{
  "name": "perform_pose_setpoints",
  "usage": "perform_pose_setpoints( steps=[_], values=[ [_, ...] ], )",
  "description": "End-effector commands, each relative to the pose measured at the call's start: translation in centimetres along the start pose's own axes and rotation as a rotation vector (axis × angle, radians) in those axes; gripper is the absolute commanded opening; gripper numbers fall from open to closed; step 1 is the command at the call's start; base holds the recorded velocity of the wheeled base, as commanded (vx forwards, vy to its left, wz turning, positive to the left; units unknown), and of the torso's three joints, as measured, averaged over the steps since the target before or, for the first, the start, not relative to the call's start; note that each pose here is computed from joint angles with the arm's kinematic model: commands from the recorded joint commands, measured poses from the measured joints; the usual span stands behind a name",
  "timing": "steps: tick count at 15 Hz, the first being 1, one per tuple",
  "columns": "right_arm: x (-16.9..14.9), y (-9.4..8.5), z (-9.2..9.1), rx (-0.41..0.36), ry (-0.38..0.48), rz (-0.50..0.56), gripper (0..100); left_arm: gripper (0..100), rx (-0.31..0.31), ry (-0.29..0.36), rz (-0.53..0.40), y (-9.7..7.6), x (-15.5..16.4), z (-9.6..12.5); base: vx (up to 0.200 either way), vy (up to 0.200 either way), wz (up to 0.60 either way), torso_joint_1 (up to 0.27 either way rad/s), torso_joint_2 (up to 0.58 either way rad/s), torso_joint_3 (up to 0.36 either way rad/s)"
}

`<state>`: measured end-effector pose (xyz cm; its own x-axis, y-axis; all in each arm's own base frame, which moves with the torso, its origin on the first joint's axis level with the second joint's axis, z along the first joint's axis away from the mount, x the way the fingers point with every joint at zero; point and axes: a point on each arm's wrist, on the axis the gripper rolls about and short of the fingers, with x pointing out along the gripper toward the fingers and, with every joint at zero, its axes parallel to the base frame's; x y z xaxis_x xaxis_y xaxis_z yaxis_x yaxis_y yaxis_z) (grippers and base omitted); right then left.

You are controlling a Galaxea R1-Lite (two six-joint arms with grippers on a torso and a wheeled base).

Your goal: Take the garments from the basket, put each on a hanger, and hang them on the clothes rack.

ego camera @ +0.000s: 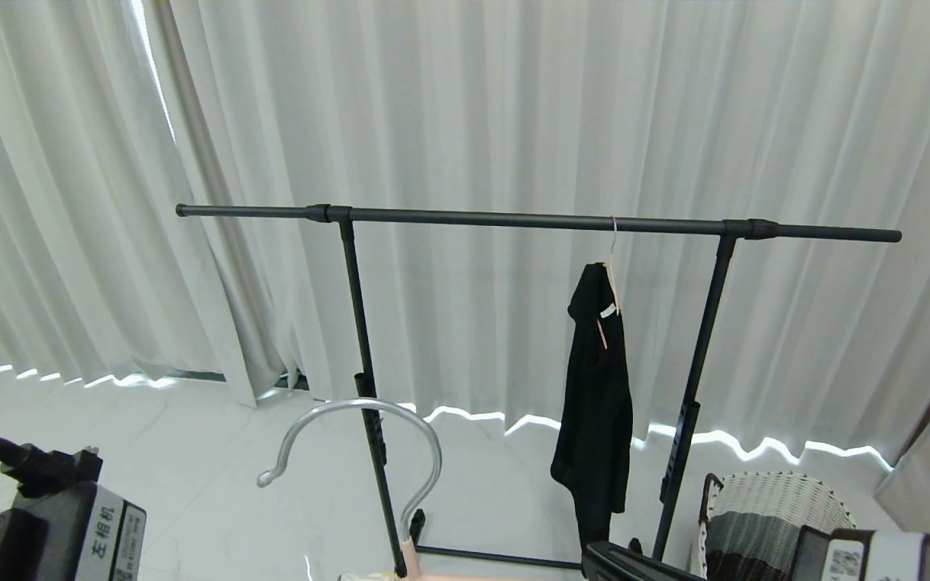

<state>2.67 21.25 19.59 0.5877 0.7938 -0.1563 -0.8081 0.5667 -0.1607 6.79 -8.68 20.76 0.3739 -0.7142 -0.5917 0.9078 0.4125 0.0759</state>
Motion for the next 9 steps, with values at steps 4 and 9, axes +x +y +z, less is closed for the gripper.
perform_pose_setpoints(
  steps=[4, 9],
  values=[
    [0.0, 0.0, -0.2, -0.006, 0.007, -0.002, 100, 0, 0.000, 0.000, 0.010, 0.0, -0.1, 0.0, 0.000, 0.000, 0.00, 0.000, 0.00, 0.000],
    [0.0, -2.8, -1.1, 0.017, 0.034, -0.163, 100, 0, -0.038, 0.039, 0.259, 1.1, -0.4, -0.2, 0.000, 0.000, 0.00, 0.000, 0.00, 0.000]
  ],
)
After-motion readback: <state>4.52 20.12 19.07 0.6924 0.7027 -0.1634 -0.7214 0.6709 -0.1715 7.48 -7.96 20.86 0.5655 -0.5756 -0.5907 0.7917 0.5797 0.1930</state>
